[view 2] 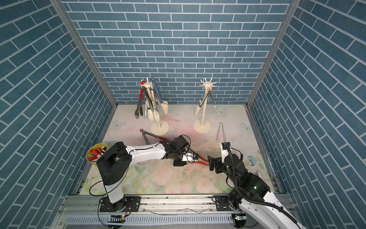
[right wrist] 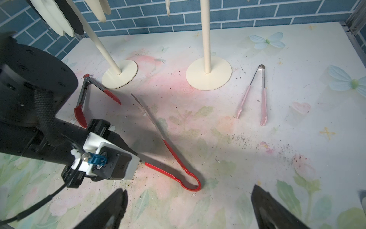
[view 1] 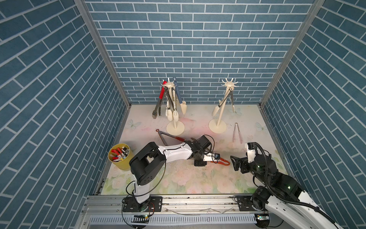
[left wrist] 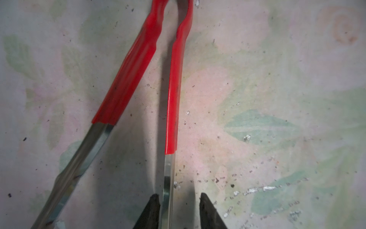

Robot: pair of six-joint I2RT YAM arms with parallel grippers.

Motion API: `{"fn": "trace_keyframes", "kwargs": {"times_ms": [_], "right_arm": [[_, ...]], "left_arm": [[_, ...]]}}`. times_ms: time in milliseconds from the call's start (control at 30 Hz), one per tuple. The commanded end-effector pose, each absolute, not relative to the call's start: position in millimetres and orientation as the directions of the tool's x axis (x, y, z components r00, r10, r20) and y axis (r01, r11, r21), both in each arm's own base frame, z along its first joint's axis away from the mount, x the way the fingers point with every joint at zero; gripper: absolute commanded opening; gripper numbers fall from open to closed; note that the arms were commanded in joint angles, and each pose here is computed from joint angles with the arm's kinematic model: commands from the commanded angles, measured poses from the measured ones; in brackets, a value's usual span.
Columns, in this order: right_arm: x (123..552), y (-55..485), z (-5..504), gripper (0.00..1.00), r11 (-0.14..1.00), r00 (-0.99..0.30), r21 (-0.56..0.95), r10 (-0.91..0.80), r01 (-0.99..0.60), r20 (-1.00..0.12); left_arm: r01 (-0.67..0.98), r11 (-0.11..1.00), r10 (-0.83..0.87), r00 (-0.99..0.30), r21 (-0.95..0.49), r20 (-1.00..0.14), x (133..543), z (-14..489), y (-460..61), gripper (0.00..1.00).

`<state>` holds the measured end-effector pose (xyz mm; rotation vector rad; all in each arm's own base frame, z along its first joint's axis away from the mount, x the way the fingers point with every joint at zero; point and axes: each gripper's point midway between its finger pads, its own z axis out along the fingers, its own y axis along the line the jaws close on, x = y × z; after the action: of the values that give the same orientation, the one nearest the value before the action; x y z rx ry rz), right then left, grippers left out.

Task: Hang food tongs on kitchen utensil racks
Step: Pick up the food tongs from the center of the board.

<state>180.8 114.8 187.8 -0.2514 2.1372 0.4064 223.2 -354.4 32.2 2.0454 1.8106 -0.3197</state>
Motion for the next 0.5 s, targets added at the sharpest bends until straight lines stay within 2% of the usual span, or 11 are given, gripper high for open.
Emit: {"fn": "trace_keyframes", "kwargs": {"times_ms": [0, 467], "right_arm": [[179.5, 110.8, 197.8, 0.99, 0.926, -0.561, 0.238, 0.034, -0.294, -0.827], [179.7, 109.0, 202.2, 0.98, 0.928, -0.553, 0.230, 0.032, -0.293, -0.832]], "left_arm": [[0.989, -0.093, 0.912, 0.130, 0.115, -0.388, 220.0, 26.4, -351.8, 0.33], [0.990, -0.085, 0.919, 0.123, 0.116, -0.374, 222.8, 27.4, -351.7, 0.11]]}}
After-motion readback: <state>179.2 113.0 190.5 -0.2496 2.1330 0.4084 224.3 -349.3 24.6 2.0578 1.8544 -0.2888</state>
